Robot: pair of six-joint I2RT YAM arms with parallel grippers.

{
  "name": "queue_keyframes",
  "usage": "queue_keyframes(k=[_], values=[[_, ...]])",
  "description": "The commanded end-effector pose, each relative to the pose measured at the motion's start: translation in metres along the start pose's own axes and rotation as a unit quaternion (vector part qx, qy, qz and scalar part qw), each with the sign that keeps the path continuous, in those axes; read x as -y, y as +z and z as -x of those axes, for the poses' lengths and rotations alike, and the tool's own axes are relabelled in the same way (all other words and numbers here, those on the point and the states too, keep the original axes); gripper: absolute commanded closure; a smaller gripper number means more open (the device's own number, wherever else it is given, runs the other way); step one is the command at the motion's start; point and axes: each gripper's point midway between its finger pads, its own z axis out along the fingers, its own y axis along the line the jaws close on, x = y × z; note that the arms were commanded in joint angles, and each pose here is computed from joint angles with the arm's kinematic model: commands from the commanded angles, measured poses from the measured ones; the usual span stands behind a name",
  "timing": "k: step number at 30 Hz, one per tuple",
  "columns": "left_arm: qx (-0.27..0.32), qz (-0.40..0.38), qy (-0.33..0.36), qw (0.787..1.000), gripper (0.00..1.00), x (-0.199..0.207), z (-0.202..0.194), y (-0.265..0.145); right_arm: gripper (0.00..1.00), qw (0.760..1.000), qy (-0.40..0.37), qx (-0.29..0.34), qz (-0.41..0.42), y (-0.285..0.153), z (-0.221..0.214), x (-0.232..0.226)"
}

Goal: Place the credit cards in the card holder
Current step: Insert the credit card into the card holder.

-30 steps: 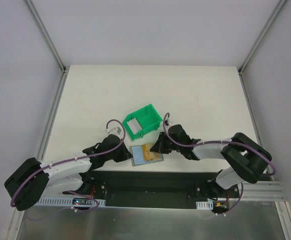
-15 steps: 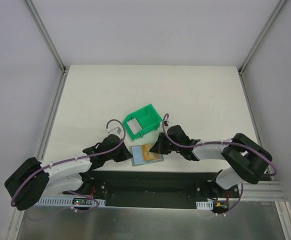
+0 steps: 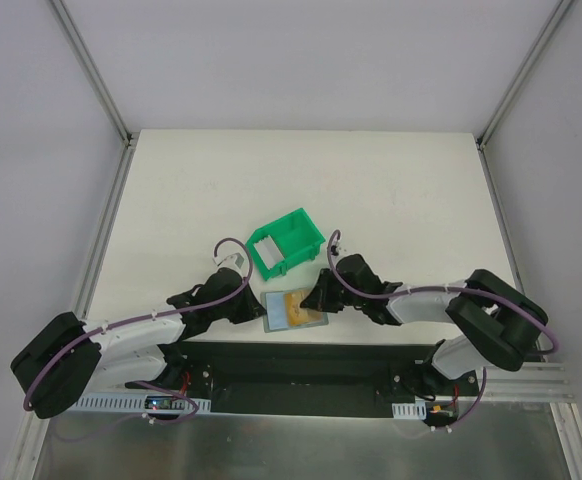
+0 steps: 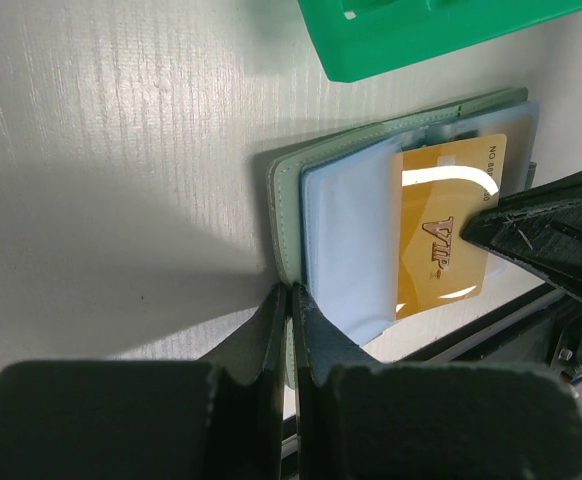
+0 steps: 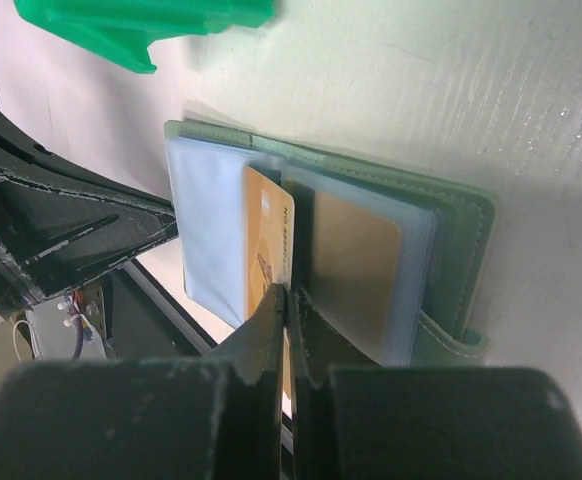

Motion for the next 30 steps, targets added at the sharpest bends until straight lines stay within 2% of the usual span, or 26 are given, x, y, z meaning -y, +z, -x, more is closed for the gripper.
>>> queue_keyframes(k=[1, 9, 19, 25, 30], values=[[-0.004, 0.007, 0.002, 1.000, 1.00, 0.000, 0.001, 0.001, 0.99, 0.999, 0.008, -0.039, -0.029, 0.002, -0.019, 0.015], [0.000, 0.006, 0.000, 1.000, 1.00, -0.002, 0.000, 0.000, 0.99, 0.999, 0.029, -0.046, -0.007, 0.011, -0.018, 0.003], [0.003, 0.007, -0.006, 1.000, 1.00, -0.005, 0.000, -0.001, 0.95, 0.998, 0.028, -0.044, -0.030, 0.015, -0.017, -0.007], [0.008, 0.008, -0.006, 1.000, 1.00, -0.004, 0.002, -0.001, 0.79, 0.998, 0.006, -0.022, -0.060, 0.002, -0.007, 0.002], [0.004, 0.007, -0.004, 1.000, 1.00, -0.002, 0.002, 0.000, 0.69, 0.996, -0.019, -0.035, -0.077, 0.000, -0.006, 0.001]])
